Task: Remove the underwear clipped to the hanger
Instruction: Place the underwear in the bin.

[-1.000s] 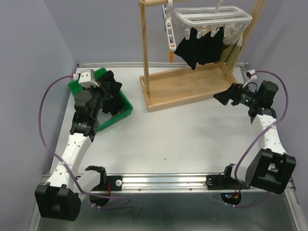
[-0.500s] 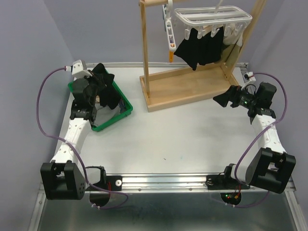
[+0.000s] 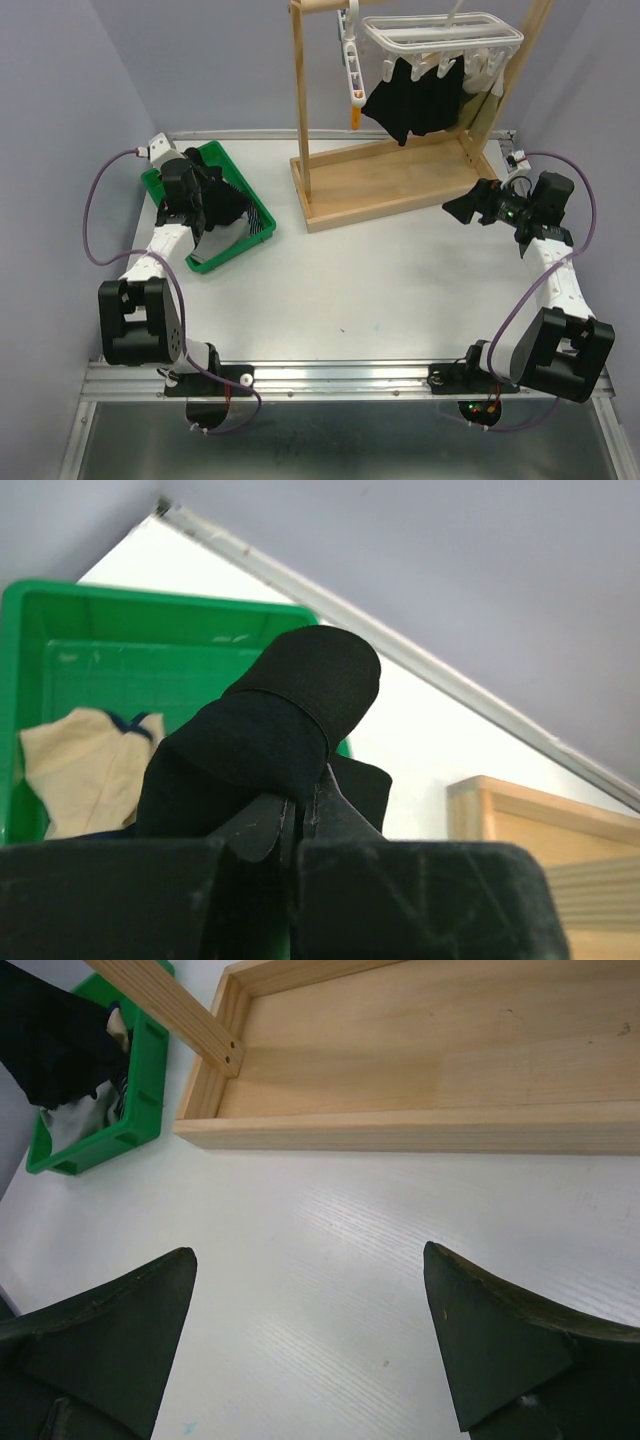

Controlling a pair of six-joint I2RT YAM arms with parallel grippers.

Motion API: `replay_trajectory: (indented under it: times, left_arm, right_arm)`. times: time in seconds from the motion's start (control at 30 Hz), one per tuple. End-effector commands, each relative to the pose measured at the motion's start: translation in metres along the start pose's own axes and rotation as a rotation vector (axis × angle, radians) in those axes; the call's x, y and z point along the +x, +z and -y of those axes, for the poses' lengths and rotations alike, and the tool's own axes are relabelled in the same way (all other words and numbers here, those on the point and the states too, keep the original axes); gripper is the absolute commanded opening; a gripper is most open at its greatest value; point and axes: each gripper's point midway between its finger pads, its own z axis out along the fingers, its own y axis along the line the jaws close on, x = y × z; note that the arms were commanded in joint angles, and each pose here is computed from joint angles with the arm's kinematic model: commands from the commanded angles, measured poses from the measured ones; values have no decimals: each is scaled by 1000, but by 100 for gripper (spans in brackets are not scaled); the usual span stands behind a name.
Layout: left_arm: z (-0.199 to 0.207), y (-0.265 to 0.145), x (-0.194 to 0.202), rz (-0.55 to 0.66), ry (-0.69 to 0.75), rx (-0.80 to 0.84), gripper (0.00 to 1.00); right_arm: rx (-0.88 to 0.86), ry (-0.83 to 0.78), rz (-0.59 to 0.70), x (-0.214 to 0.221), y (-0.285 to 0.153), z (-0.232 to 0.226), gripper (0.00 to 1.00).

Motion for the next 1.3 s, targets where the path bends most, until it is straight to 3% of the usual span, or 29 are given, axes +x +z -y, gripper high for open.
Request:
replay_trajectory:
  times: [0.0,0.13,0.17,0.2,0.3,0.33,0.37,0.5,0.57,0.8,1.03,1.27]
  left_arm:
    - [-6,23,-5,34,-61,-41,2]
    - [-13,42,29,-72,-71,-54,17]
    - [-13,44,33,-87,-70,-52,35]
    - [-11,44,33,-96,-69,-41,46]
    - [-7,37,17,-61,-72,-31,73]
    - [-6,34,10,-46,-68,-31,75]
    - [-4,31,1,-27,-66,-31,89]
    - [10,7,-45,61,-50,-2,92]
    - [12,-3,-60,95,-47,1,99]
    - [26,-46,-105,191,-40,57,99]
    - [38,-72,-110,198,-19,143,99]
    - [51,-94,-89,145,62,283,99]
  right_arm:
    - [-14,-63,29,-12,-7,-10,100]
    - [-9,-66,29,-12,-7,-9,100]
    - [-6,-66,29,-12,-7,-9,100]
    - [-3,-67,27,-11,-7,-8,100]
    - [0,-68,26,-11,-7,-7,100]
    - [3,-70,27,-12,-7,-6,100]
    - [2,-72,26,-12,-7,-7,100]
    - [13,-82,27,-13,-8,-5,100]
    - [17,-83,25,-12,-8,-4,100]
    - [31,-101,28,-14,-9,-3,100]
    - [43,-136,24,-13,-10,-1,100]
    - [98,-181,22,-13,-13,10,100]
